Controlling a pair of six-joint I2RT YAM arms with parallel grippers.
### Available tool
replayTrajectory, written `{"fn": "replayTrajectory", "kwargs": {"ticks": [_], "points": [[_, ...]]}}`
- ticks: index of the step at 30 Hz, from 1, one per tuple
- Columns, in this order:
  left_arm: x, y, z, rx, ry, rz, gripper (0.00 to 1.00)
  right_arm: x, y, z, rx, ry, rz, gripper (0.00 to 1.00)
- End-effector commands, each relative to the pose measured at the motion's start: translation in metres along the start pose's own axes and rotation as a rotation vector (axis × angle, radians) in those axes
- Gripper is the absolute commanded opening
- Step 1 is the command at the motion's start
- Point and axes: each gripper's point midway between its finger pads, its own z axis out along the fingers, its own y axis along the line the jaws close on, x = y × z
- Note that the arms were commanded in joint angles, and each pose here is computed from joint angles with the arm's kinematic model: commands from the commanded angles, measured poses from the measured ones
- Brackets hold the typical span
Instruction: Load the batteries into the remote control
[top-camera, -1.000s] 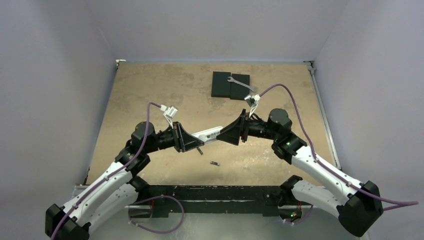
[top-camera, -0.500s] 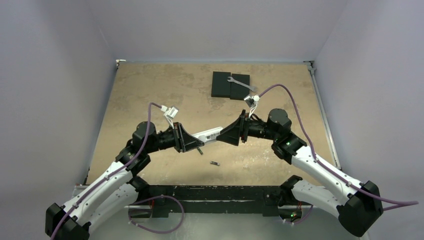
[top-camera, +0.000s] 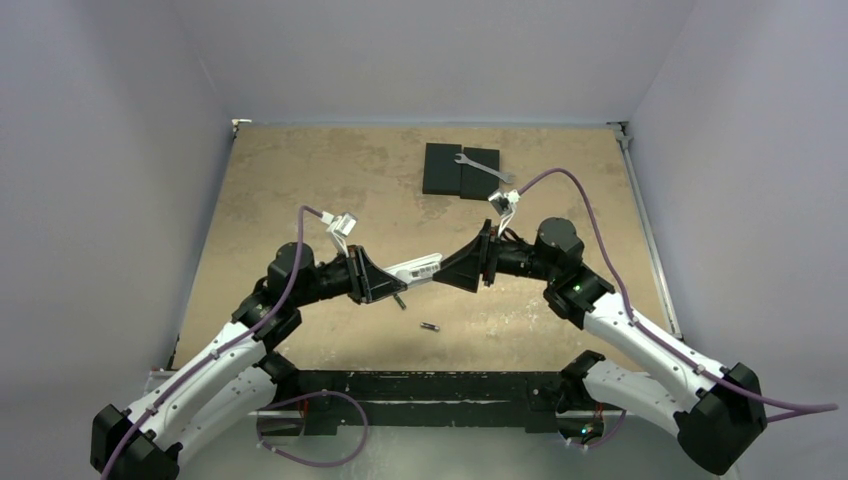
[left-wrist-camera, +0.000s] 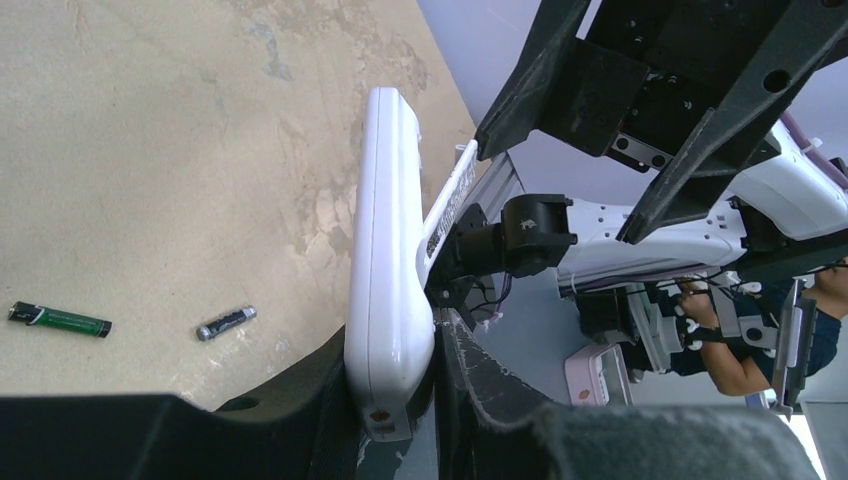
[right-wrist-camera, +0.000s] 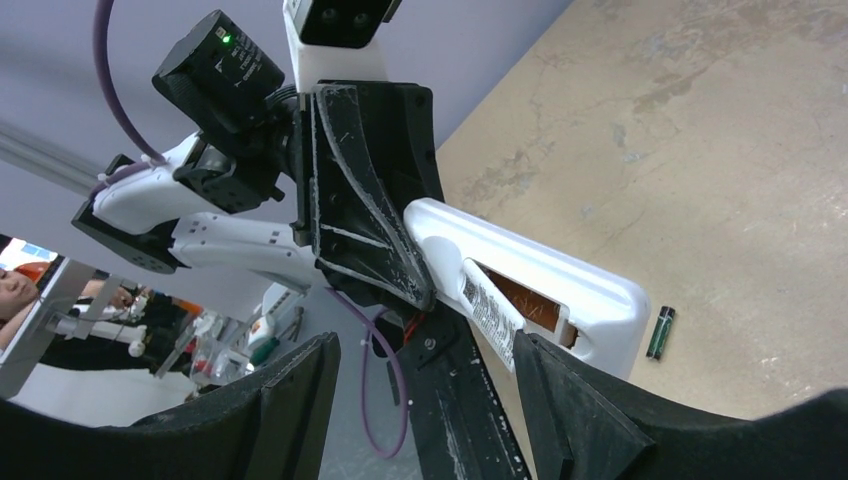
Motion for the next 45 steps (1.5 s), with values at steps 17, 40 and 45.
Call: {"fn": "replayTrajectory", "kwargs": {"ticks": [17, 40, 45], "points": [[-0.023, -0.022, 0.002, 0.057, -0.065, 0.078, 0.00, 0.009, 0.003, -0.001, 0.012, 0.037, -0.047, 0.71], [-0.017, 0.000, 0.015, -0.008, -0.032, 0.043, 0.00, 0.013, -0.023, 0.004, 0.099, 0.036, -0.052, 0.72], [-0.015, 0.009, 0.019, -0.031, -0.020, 0.034, 0.00, 0.018, -0.034, 0.005, 0.129, 0.040, -0.046, 0.73]]}}
